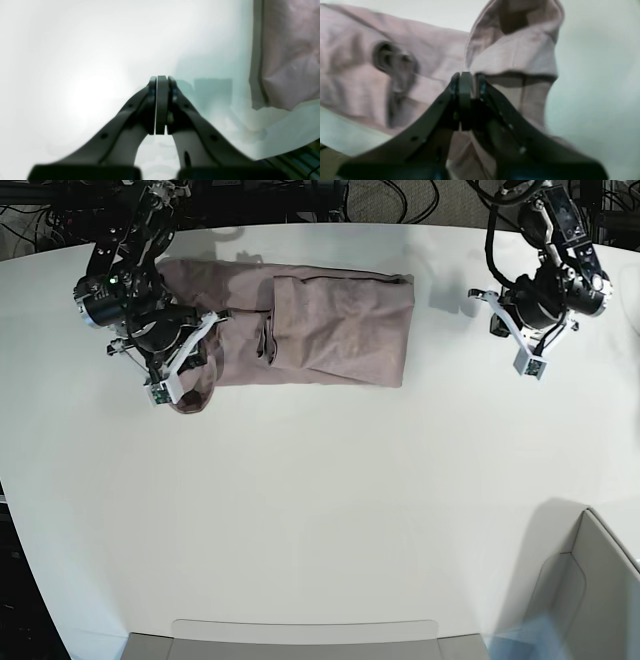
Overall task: Fold the T-shirt properly
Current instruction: 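Fold the held strip end with the right gripper over onto the folded end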
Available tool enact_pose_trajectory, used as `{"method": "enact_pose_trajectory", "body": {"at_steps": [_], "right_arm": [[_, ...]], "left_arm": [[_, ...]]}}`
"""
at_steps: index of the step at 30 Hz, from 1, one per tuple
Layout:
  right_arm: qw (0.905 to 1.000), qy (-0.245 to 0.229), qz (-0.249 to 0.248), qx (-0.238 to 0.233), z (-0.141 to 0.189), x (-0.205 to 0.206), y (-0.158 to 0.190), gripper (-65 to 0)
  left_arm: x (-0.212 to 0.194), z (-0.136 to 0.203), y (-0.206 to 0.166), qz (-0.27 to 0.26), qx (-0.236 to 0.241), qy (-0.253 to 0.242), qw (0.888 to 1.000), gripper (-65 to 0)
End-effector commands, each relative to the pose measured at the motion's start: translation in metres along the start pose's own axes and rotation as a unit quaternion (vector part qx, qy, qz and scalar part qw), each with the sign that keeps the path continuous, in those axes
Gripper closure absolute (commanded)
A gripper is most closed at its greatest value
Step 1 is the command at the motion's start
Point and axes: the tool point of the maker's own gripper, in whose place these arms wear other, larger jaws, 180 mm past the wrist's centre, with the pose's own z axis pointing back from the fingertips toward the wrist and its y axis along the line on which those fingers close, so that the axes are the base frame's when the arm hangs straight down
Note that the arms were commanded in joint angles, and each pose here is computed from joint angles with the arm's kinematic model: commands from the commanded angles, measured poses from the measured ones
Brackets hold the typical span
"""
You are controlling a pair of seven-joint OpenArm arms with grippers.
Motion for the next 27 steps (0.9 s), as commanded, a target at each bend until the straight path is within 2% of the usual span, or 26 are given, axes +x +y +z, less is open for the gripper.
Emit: {"method": "enact_pose_trajectory", "body": {"at_steps": [1,5,9,15,21,24,27], "right_arm": [[0.9997,-0.022,0.005,0.012,0.003,0.012,0.010,0.0],[0.9986,-0.030,0.007,0.044,0.000,0.016,0.031,0.0],[0.9922,-0.058,-0.002,0.110,0.004,0.026,0.056,0.0],[0.9699,-0.108,-0.026,0.217,0.020,0.045,0.091,0.0],[0.9624,-0.116,-0.016,0.245,0.023,0.052,0.108,0.0],[0.9551,-0.128,-0.004,0.267,0.025,0.060,0.125,0.0],[0.9475,-0.141,-0.027,0.286,0.024,0.071,0.150,0.0]], "left_arm": [[0.002,0.003,0.003,-0.002,0.002,-0.007,1.000,0.0],[-0.005,-0.001,0.003,0.003,-0.002,0.003,1.000,0.0],[-0.014,-0.007,0.003,0.014,-0.009,0.017,1.000,0.0],[-0.024,-0.014,0.003,0.025,-0.018,0.033,0.999,0.0],[-0.024,-0.014,0.003,0.025,-0.018,0.033,0.999,0.0],[-0.024,-0.014,0.003,0.025,-0.018,0.033,0.999,0.0],[-0.024,-0.015,0.003,0.025,-0.019,0.033,0.999,0.0]]}}
